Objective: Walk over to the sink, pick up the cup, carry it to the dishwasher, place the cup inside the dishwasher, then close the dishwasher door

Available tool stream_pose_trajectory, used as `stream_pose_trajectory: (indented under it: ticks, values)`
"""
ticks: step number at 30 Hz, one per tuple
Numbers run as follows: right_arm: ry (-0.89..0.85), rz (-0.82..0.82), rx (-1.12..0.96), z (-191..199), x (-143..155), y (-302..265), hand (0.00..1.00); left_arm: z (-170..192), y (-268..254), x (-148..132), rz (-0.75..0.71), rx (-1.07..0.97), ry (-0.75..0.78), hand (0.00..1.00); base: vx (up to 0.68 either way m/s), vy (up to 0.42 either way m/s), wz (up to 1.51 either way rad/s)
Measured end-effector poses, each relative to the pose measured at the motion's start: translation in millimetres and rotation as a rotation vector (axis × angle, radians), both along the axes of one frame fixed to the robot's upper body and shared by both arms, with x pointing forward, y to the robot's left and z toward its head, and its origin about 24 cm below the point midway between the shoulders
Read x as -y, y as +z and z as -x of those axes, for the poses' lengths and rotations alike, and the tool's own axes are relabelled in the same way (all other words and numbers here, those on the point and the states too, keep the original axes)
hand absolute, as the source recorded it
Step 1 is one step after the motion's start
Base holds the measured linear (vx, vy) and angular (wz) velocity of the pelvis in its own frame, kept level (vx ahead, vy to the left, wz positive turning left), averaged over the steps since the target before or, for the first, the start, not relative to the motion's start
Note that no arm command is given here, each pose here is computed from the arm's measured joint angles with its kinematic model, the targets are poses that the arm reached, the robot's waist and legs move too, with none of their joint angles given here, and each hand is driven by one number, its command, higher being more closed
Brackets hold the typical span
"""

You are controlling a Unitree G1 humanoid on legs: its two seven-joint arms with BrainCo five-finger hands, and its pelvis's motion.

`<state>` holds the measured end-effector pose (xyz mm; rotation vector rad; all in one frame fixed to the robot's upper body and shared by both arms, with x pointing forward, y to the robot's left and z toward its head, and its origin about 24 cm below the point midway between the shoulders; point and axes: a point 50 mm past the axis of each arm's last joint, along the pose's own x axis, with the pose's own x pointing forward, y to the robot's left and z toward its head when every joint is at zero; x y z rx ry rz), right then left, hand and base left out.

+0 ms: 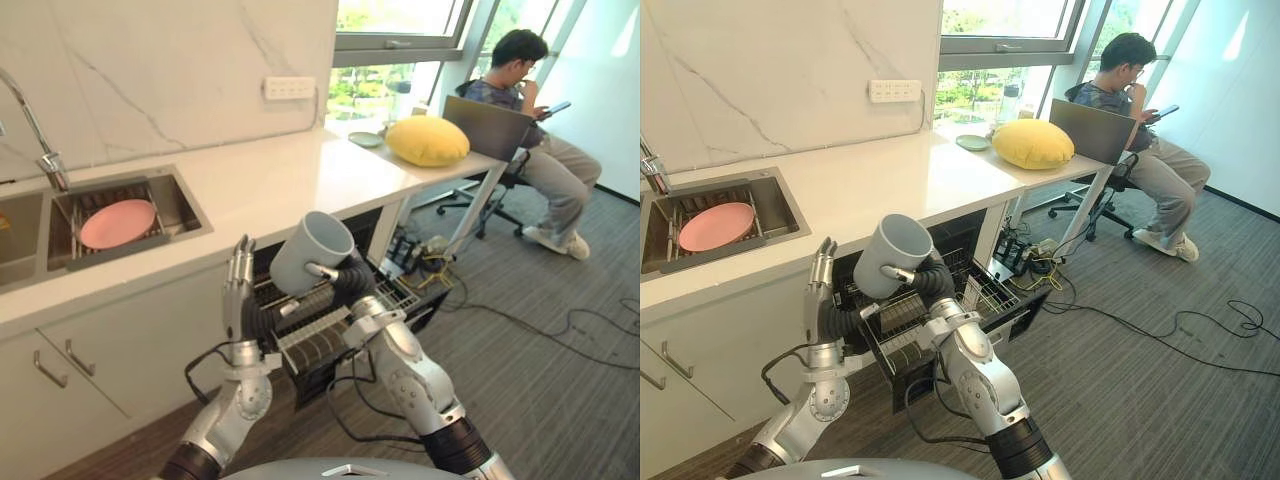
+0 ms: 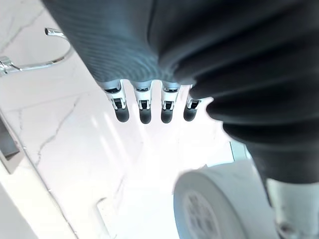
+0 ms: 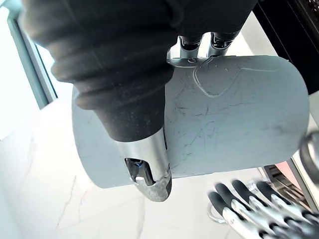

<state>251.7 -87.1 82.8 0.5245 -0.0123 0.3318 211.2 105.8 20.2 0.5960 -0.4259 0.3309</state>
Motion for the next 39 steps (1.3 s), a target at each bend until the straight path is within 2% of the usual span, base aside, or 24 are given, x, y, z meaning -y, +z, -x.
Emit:
stream_pose_trajectory:
  ticks: [4, 8, 13, 15, 17, 19, 20, 22, 24, 28, 33, 38, 39]
  values:
    - [-0.114, 0.031, -0.022, -3.4, 19.5, -7.7, 1.0, 6.9, -9.3, -14.7, 0.042, -0.063, 0.082, 0.0, 0.0, -0.001, 0.05]
    - [-0.229, 0.098, -0.157, -4.8, 44.7, -42.7, 1.0, 19.9, -27.9, -27.8, 0.085, -0.205, 0.113, 0.0, 0.01, 0.002, 0.22]
    - [-0.367, 0.303, -0.467, -9.3, 88.9, -116.9, 1.0, 53.1, -85.3, -32.5, 0.129, -0.624, -0.008, 0.0, 0.0, -0.01, 0.38]
    - [-0.38, 0.393, -0.508, -23.3, 101.6, -121.9, 1.0, 63.8, -101.4, -35.7, 0.152, -0.738, -0.026, 0.0, -0.02, -0.001, 0.37]
    - [-0.406, 0.453, -0.497, -54.1, 115.3, -105.4, 1.0, 65.5, -107.8, -40.5, 0.155, -0.786, -0.061, 0.0, -0.03, 0.005, 0.42]
    - [-0.49, 0.501, -0.384, -107.6, 148.6, -40.3, 1.0, 44.2, -104.6, -45.7, 0.161, -0.765, -0.112, 0.0, -0.03, 0.005, 0.5]
    - [-0.516, 0.503, -0.348, -118.0, 158.7, -19.7, 1.0, 36.5, -101.9, -46.7, 0.171, -0.748, -0.123, 0.0, -0.04, -0.013, 0.5]
    - [-0.597, 0.498, -0.202, -142.7, 185.9, 56.1, 1.0, 12.1, -90.0, -48.4, 0.235, -0.679, -0.146, 0.0, -0.06, -0.049, 0.4]
    - [-0.6, 0.494, -0.133, -149.8, 186.3, 85.1, 1.0, 6.9, -85.1, -48.7, 0.261, -0.643, -0.156, 0.0, -0.01, -0.054, 0.27]
    - [-0.59, 0.528, -0.142, -153.3, 187.8, 99.4, 1.0, 12.5, -87.0, -39.1, 0.29, -0.646, -0.195, 0.0, 0.02, -0.036, 0.24]
    - [-0.524, 0.639, -0.204, -154.8, 190.0, 106.2, 1.0, 15.1, -89.1, -42.4, 0.354, -0.653, -0.161, 0.0, -0.03, -0.012, 0.09]
    - [-0.481, 0.657, -0.256, -152.8, 195.1, 105.8, 1.0, 16.2, -90.6, -41.3, 0.391, -0.665, -0.156, 0.0, 0.01, -0.017, 0.1]
    - [-0.468, 0.67, -0.265, -152.6, 194.9, 104.3, 0.0, 16.4, -90.8, -41.3, 0.395, -0.666, -0.155, 0.0, 0.05, -0.027, 0.07]
